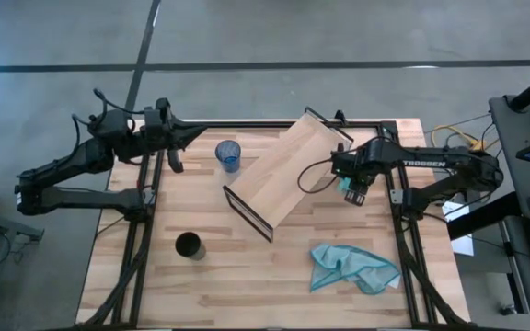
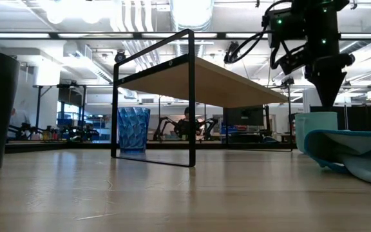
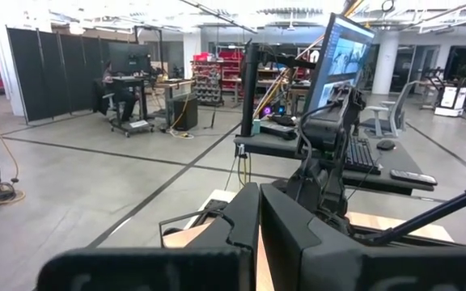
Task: Stack small to large cups/mugs on shelf
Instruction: Put the light blue mug on the shelf
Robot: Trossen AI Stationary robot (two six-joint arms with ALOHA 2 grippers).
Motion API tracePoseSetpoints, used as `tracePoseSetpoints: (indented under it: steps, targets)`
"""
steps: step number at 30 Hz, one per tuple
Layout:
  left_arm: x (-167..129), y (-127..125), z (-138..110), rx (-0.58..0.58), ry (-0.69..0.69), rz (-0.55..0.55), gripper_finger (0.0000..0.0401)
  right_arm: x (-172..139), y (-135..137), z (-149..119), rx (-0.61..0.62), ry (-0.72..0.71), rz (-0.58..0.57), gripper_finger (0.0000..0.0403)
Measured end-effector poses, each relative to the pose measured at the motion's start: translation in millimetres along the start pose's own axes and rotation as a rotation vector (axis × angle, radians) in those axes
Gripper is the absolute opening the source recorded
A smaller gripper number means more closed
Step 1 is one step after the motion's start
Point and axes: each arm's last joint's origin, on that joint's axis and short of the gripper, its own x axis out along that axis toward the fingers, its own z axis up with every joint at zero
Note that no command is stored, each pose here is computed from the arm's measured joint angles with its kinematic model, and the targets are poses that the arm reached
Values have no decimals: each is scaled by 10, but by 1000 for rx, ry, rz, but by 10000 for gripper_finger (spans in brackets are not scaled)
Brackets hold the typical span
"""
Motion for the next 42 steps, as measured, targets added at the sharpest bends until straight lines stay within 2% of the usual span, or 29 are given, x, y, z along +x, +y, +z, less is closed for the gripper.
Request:
tracePoseSetpoints:
  steps: [8,20,32,35,39,42]
  targets:
    - [10,0,-5,0,3,0,0,100,2,-8,-23,-7,-26,114]
    - [11,0,-6,0,4,0,0,128,6,17,-9,-34,-16,61]
    - [10,0,-5,0,3,0,0,281,19,-46,9,0,-20,79]
    - [10,0,-5,0,3,0,0,289,21,-41,11,-7,-19,62]
    - [10,0,-5,0,3,0,0,289,22,-41,19,-8,-19,18]
    - [10,0,-5,0,3,1,0,241,19,-27,32,-12,-17,11]
